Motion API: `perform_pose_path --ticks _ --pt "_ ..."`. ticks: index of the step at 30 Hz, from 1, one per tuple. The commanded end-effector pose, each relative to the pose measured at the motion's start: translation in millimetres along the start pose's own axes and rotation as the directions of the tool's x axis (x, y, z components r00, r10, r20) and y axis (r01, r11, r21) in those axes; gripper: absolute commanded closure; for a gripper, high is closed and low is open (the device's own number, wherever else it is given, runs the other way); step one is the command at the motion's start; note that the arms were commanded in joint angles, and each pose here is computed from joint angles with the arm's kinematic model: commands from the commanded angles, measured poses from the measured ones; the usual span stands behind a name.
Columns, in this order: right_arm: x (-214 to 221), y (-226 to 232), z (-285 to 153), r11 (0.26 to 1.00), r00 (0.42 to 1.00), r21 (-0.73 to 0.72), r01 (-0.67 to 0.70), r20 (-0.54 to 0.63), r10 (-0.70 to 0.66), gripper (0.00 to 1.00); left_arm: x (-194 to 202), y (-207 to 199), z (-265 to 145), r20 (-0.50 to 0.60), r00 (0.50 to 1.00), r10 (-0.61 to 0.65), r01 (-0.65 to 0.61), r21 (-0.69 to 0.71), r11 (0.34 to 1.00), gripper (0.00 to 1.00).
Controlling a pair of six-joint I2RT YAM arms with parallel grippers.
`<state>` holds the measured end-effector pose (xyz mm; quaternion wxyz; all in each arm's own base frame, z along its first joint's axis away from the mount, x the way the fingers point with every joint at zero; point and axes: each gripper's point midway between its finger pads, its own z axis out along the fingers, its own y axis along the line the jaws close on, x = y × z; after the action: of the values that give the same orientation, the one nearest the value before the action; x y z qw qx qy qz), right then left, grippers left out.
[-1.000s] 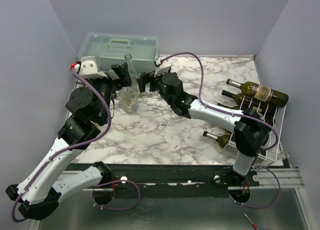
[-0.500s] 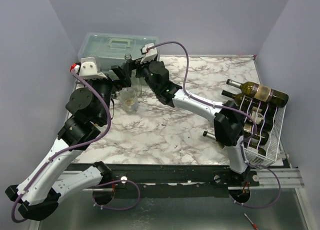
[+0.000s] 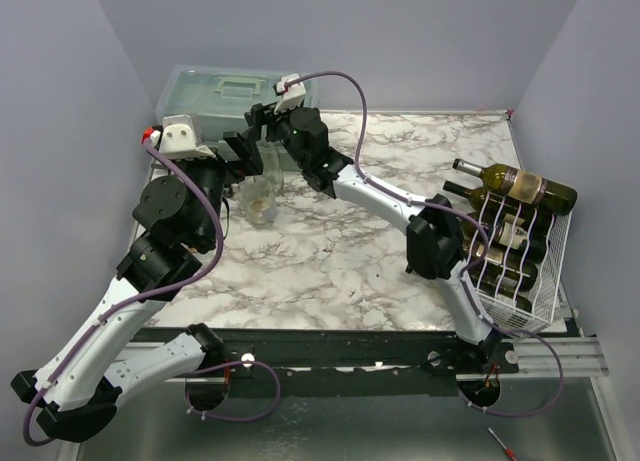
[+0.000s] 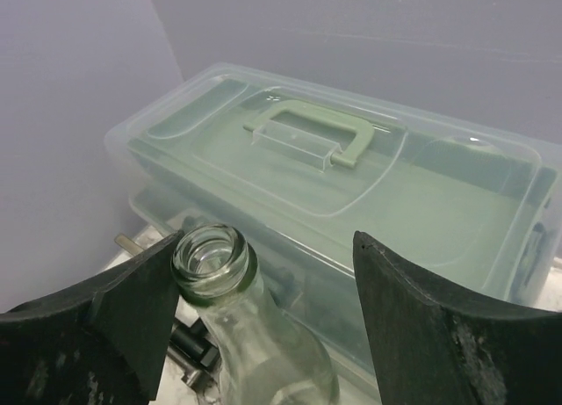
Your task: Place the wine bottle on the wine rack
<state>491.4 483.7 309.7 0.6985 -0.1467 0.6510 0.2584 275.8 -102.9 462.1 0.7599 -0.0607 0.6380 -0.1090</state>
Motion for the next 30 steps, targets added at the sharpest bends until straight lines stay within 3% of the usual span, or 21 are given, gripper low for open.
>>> perform_pose_path --ticks 1,7,20,22,28,30 --pt "15 4 11 0.999 1.0 -0.041 0.02 -0.021 -0.021 0.24 -2 2 1 0.014 1.0 -0.009 0.009 -0.01 1.0 0.01" --pt "29 4 20 0.998 0.998 -0.045 0.053 -0.03 -0.055 0.29 -2 2 1 0.015 1.0 -0.007 0.007 -0.011 1.0 0.01" --pt "64 -2 23 0.987 0.984 -0.056 0.151 -0.084 -0.155 0.51 3 -4 3 0.005 1.0 -0.023 0.023 0.01 1.0 0.01" --pt "67 -3 22 0.986 0.983 -0.053 0.16 -0.083 -0.164 0.57 5 -5 4 0.0 1.0 -0.02 0.02 0.012 1.0 0.01" --pt "60 2 20 0.988 0.987 -0.075 0.138 -0.068 -0.143 0.99 6 -2 4 0.0 1.0 -0.01 0.01 -0.002 1.0 0.01" --pt "52 -3 17 0.989 0.988 -0.042 0.14 -0.061 -0.143 0.99 8 -3 5 -0.004 1.0 -0.006 0.006 -0.002 1.0 0.01"
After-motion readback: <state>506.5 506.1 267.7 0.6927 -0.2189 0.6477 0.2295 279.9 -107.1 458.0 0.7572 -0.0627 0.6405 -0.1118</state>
